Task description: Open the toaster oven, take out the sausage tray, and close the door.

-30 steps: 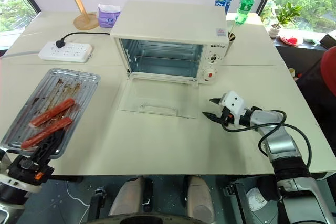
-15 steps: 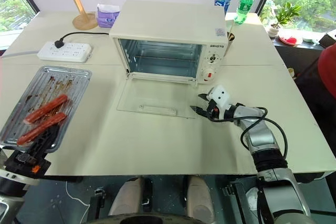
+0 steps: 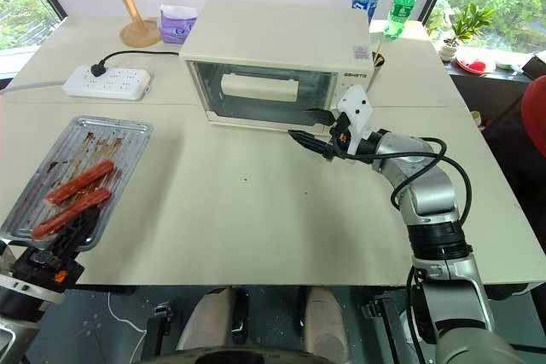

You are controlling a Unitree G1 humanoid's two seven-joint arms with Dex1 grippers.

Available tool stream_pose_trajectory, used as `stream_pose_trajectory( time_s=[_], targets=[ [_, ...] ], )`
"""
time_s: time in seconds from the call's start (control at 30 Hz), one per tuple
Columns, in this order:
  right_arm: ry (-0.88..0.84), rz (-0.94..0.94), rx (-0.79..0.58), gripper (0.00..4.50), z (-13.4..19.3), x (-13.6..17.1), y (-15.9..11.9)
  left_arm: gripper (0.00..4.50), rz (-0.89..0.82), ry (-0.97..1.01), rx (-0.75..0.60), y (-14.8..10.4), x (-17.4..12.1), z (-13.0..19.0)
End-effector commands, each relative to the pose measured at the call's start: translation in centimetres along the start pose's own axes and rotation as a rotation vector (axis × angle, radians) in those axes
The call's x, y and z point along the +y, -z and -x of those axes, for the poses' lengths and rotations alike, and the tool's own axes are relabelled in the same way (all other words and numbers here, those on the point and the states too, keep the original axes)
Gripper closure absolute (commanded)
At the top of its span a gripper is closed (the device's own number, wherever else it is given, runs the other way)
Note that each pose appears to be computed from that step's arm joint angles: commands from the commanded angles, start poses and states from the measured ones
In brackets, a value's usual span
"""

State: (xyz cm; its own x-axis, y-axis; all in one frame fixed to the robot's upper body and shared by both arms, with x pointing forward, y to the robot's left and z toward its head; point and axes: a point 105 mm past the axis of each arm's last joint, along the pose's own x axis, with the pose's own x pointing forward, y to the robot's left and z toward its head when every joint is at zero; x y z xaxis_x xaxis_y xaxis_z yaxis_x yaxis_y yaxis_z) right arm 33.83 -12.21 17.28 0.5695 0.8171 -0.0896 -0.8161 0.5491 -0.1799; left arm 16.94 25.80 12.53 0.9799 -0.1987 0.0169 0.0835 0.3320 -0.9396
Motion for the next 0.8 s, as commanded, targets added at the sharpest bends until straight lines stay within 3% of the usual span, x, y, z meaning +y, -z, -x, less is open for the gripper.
stream_pose_trajectory(
  time_s=[0.03,0.23,0.4,0.8],
  targets=[
    [-0.052,0.048,0.004,1.54,1.2,1.3,-0.4,4.5,-0.017,0.034,0.103,1.4,-1.1,0.1],
    [-0.177,0.008,0.017,1.54,3.2,3.6,-1.3,4.5,-0.048,0.031,0.31,3.0,-1.2,1.4],
    [-0.245,-0.069,0.054,0.04,5.4,4.8,-1.8,4.5,-0.081,0.105,0.487,3.9,-2.1,0.2],
    [-0.153,-0.057,0.125,0.04,8.1,5.0,-2.3,4.5,-0.153,0.267,0.908,7.0,-2.4,-4.8]
  ],
)
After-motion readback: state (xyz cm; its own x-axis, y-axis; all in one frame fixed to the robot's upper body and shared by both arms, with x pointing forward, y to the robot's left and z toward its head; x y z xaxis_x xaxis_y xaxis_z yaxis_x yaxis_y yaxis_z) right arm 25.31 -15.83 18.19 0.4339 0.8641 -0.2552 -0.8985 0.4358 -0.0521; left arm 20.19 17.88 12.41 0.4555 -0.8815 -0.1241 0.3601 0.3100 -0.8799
